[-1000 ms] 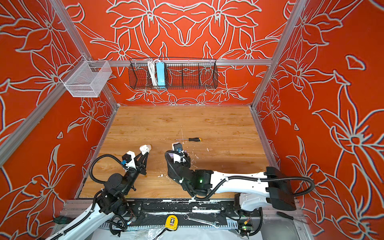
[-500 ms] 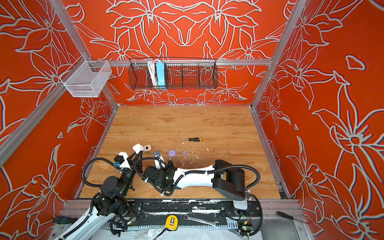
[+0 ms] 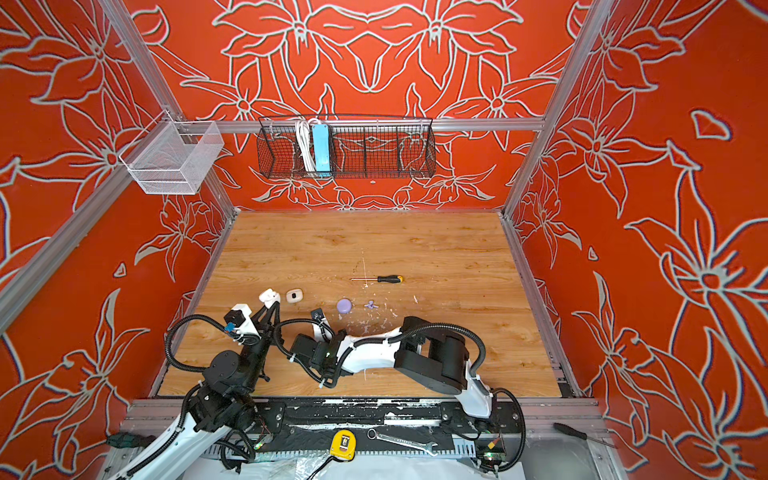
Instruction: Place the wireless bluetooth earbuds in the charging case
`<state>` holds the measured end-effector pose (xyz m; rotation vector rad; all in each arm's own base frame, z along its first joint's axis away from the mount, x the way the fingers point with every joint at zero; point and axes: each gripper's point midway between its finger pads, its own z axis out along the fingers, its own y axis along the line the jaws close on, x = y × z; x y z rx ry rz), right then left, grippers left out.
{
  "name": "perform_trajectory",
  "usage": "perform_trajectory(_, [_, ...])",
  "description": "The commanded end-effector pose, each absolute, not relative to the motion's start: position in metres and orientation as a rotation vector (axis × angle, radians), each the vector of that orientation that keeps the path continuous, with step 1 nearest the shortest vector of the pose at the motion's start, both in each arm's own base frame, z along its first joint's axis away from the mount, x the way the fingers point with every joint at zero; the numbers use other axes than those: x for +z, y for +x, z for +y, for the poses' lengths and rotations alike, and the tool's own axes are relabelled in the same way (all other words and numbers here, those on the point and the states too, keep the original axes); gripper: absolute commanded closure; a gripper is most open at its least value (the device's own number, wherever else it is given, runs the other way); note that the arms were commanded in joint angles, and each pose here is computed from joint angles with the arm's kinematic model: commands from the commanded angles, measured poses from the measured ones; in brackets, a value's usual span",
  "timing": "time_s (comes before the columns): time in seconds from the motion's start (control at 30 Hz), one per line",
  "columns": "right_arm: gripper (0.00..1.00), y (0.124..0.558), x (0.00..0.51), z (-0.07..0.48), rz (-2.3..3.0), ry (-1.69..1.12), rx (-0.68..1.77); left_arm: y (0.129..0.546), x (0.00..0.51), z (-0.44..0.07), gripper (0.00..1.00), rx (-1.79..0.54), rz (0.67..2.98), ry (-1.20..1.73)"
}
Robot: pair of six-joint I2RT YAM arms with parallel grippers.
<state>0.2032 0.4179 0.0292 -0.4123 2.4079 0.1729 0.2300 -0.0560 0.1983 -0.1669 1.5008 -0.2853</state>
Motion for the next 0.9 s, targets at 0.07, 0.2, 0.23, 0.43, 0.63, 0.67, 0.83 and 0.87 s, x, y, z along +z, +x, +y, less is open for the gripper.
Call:
perform_trajectory(0.07, [0.24,0.195,0.022,0.408,2.458,-0.369,0.152,0.229,0.203,-0.053,1.00,-0.304,1.479,-0.201])
perform_trajectory(0.2, [0.24,0.185,0.021,0.401,2.469,-0.376,0.148,0.229,0.204,-0.052,1.00,-0.304,1.478,-0.203])
perform_trajectory(0.23, [0.24,0.183,0.020,0.399,2.470,-0.378,0.139,0.229,0.204,-0.052,1.00,-0.305,1.477,-0.204])
perform_trajectory(0.43, [0.25,0.178,0.024,0.384,2.466,-0.345,0.142,0.229,0.204,-0.052,1.00,-0.307,1.478,-0.207])
perform_trajectory(0.63, [0.28,0.175,0.027,0.383,2.462,-0.344,0.173,0.229,0.204,-0.052,1.00,-0.310,1.479,-0.210])
perform_trajectory(0.67, [0.28,0.175,0.026,0.384,2.463,-0.348,0.177,0.229,0.204,-0.052,1.00,-0.308,1.480,-0.210])
perform_trajectory(0.83, [0.40,0.173,0.026,0.394,2.472,-0.348,0.225,0.229,0.203,-0.051,1.00,-0.304,1.485,-0.215])
perform_trajectory(0.87, [0.43,0.173,0.026,0.394,2.473,-0.346,0.230,0.229,0.204,-0.051,1.00,-0.304,1.484,-0.215])
